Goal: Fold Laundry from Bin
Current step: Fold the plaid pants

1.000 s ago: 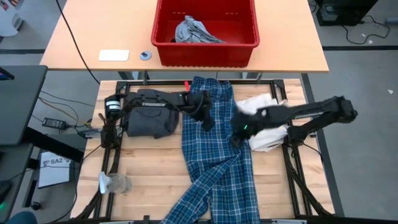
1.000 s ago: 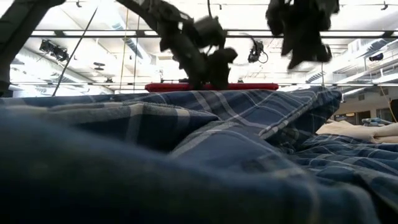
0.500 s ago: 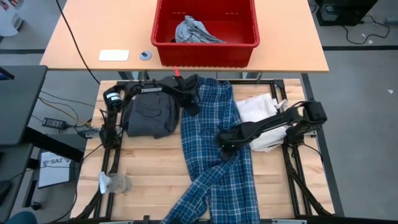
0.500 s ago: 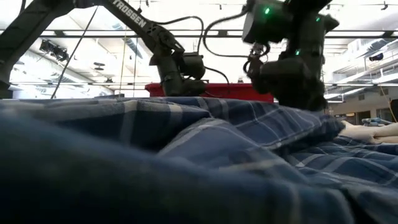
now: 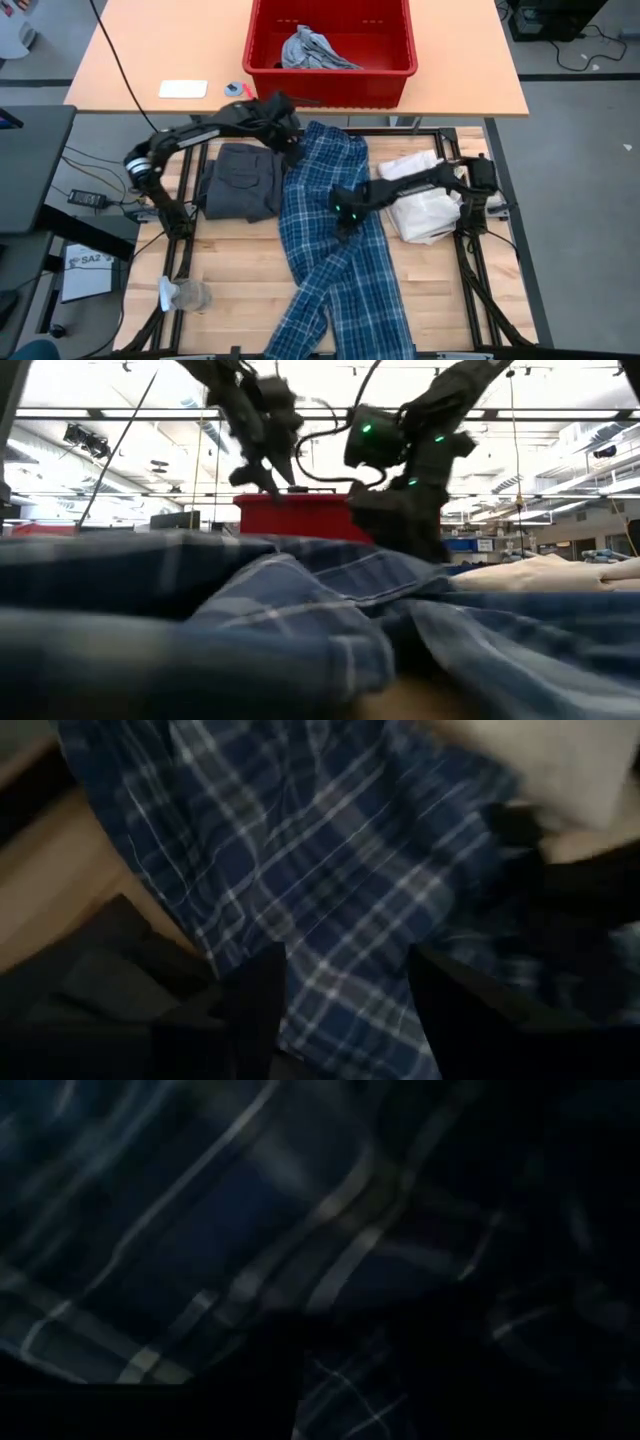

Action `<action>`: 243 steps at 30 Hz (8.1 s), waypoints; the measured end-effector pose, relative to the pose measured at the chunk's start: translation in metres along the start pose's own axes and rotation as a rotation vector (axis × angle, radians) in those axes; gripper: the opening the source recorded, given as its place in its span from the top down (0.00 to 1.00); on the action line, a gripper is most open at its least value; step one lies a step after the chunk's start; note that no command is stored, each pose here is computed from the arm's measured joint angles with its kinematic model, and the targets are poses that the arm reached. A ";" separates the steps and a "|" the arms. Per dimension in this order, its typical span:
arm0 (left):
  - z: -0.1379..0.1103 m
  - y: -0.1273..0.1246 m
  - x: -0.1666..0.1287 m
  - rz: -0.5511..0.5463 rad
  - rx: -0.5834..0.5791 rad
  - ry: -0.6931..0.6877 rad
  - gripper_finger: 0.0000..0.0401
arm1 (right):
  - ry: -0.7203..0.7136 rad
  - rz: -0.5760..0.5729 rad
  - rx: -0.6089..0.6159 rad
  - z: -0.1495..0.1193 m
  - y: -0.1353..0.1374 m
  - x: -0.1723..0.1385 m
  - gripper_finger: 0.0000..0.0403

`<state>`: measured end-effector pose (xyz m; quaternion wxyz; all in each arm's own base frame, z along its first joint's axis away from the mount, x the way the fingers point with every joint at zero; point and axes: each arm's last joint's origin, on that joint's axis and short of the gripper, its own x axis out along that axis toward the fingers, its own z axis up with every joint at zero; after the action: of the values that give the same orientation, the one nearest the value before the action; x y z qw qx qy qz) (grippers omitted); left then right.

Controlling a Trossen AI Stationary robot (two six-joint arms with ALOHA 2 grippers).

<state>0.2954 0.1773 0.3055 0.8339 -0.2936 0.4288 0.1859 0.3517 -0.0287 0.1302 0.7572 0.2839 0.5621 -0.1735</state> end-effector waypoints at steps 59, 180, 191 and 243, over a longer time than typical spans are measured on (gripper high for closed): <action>-0.351 -0.294 0.079 -0.195 -0.505 0.153 0.52 | -0.161 0.324 -0.248 -0.168 0.145 -0.173 0.59; -0.146 -0.363 0.048 -0.209 -0.214 -0.138 1.00 | -0.534 0.306 -0.108 -0.222 0.209 -0.083 0.39; -0.148 -0.362 0.048 -0.207 -0.154 -0.106 0.99 | -0.582 0.234 -0.038 -0.214 0.205 -0.067 0.64; -0.155 -0.347 0.015 -0.151 0.097 0.028 0.71 | 0.228 0.622 -0.259 -0.325 0.176 -0.198 1.00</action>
<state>0.4052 -0.1859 0.3365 0.8528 -0.2872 0.4253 0.0973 0.1487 0.3004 0.2921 0.7359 0.3607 0.5470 0.1707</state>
